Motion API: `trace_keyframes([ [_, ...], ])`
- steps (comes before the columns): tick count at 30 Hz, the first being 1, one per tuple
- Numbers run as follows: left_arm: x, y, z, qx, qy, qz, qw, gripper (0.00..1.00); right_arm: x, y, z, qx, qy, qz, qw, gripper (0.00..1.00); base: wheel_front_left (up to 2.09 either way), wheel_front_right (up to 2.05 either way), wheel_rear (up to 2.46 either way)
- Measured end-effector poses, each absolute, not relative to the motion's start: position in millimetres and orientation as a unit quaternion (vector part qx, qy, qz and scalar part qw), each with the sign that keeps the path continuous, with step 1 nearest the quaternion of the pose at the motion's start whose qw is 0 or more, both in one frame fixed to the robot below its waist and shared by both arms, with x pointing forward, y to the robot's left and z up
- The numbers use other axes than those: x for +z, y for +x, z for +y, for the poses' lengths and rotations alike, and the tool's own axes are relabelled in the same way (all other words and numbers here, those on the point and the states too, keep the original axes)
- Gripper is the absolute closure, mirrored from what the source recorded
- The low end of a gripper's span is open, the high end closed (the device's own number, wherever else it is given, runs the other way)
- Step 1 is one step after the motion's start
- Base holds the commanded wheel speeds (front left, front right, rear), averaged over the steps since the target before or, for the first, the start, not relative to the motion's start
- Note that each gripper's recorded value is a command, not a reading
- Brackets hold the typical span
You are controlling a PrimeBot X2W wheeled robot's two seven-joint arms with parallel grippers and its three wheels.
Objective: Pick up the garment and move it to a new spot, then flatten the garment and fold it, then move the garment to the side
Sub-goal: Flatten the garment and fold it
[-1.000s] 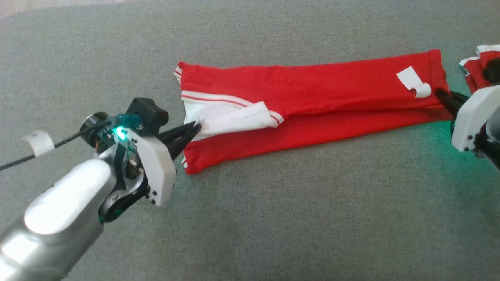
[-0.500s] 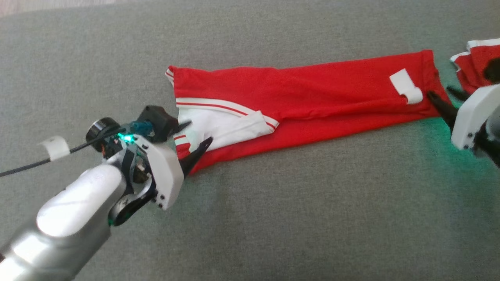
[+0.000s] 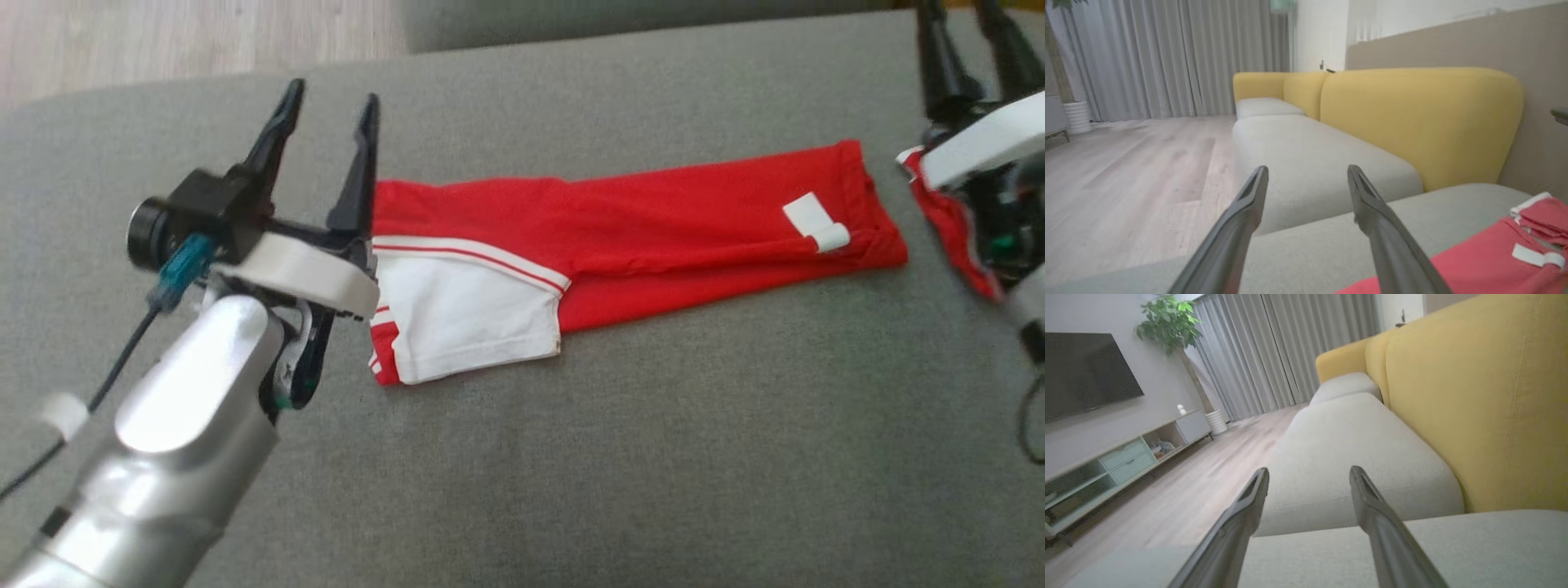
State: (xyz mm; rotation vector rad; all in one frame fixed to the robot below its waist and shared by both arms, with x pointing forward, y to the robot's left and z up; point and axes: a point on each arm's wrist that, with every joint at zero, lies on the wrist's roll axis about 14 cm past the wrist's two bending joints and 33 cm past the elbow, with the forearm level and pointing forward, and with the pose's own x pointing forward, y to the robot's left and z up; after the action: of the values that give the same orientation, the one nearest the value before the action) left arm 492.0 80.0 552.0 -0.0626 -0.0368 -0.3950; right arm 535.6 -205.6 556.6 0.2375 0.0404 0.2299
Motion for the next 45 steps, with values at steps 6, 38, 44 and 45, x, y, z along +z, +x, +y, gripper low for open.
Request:
trace_keyframes([
  [6, 543, 475, 95, -0.134, -0.067, -0.026, 0.988, 0.00, 576, 520, -187, 0.113, 0.143, -0.039, 0.983, 0.00, 0.00, 0.00, 0.00],
  [38, 470, 433, 109, -0.085, -0.081, 0.026, 0.993, 0.00, 429, 460, -209, -0.033, 0.091, 0.102, 0.990, 0.00, 0.00, 0.00, 0.00],
  [44, 457, 437, 115, -0.079, -0.077, 0.041, 0.993, 0.00, 399, 472, -227, -0.067, 0.073, 0.164, 0.982, 0.00, 0.00, 0.00, 0.00],
  [45, 455, 437, 115, -0.081, -0.077, 0.042, 0.993, 0.00, 394, 472, -230, -0.073, 0.070, 0.173, 0.980, 0.00, 0.00, 0.00, 0.00],
])
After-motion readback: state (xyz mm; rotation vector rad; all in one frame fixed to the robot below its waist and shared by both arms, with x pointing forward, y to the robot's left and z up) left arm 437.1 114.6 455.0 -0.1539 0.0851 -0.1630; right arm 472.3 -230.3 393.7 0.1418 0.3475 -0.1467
